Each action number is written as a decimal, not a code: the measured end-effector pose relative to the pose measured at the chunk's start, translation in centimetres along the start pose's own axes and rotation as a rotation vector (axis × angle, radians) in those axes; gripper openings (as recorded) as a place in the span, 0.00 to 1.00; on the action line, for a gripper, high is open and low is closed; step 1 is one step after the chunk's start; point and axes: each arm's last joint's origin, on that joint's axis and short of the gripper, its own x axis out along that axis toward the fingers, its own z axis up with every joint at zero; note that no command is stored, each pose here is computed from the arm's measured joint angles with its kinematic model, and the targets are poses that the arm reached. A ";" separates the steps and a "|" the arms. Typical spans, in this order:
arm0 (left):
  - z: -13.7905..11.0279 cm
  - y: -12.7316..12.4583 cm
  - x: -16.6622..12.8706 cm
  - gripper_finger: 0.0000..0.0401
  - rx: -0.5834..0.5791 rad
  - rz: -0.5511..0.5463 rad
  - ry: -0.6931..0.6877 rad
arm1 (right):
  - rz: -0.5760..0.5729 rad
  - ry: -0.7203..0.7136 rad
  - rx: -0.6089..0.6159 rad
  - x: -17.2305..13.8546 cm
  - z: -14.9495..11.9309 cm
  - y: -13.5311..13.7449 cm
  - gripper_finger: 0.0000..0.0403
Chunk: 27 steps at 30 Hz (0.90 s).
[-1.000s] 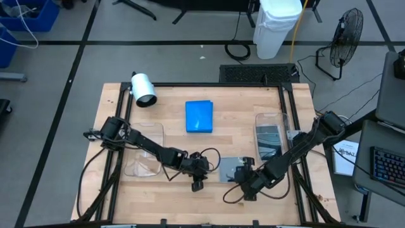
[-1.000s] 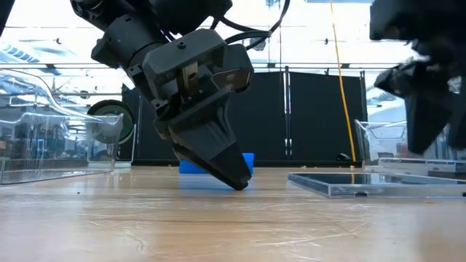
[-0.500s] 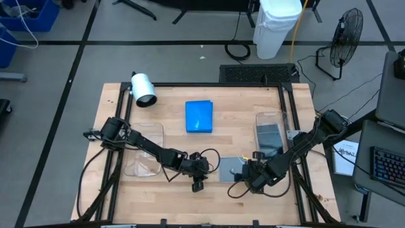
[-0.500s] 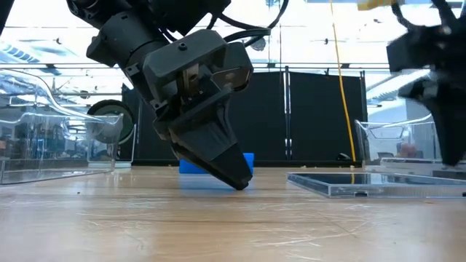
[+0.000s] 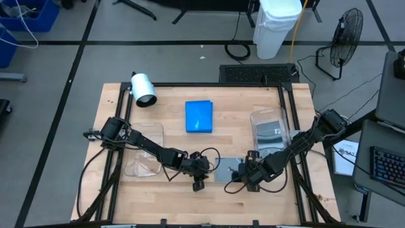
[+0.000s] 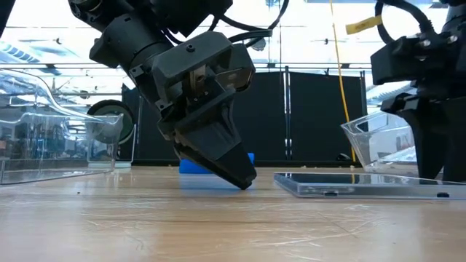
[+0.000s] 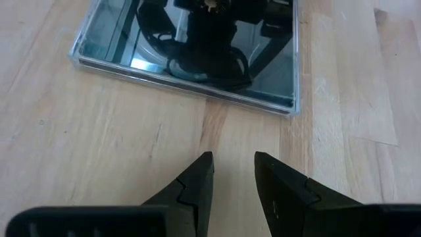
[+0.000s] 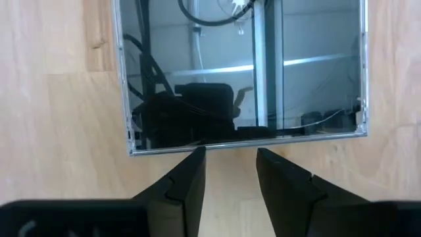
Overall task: Pick & place jewel cases by type
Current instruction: Put the black CD case into the right transparent bin
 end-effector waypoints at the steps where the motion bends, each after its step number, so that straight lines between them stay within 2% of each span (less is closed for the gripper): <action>1: 0.0 0.0 0.0 0.30 0.000 0.000 0.000 | 0.000 0.001 0.000 0.0 0.0 0.0 0.32; 11: 0.0 0.0 0.0 0.30 0.006 0.000 0.002 | 0.040 -0.011 -0.011 -0.3 0.6 0.4 0.32; 20: -0.1 -0.1 0.0 0.30 0.005 0.001 0.007 | 0.037 -0.023 -0.078 -2.8 2.7 1.2 0.32; 24: -0.1 0.0 0.0 0.30 0.005 0.003 0.011 | 0.040 -0.039 -0.120 -4.4 4.0 1.4 0.28; 27: -0.1 0.0 -0.1 0.30 0.009 0.005 0.015 | 0.059 -0.057 -0.160 -4.8 4.6 1.6 0.22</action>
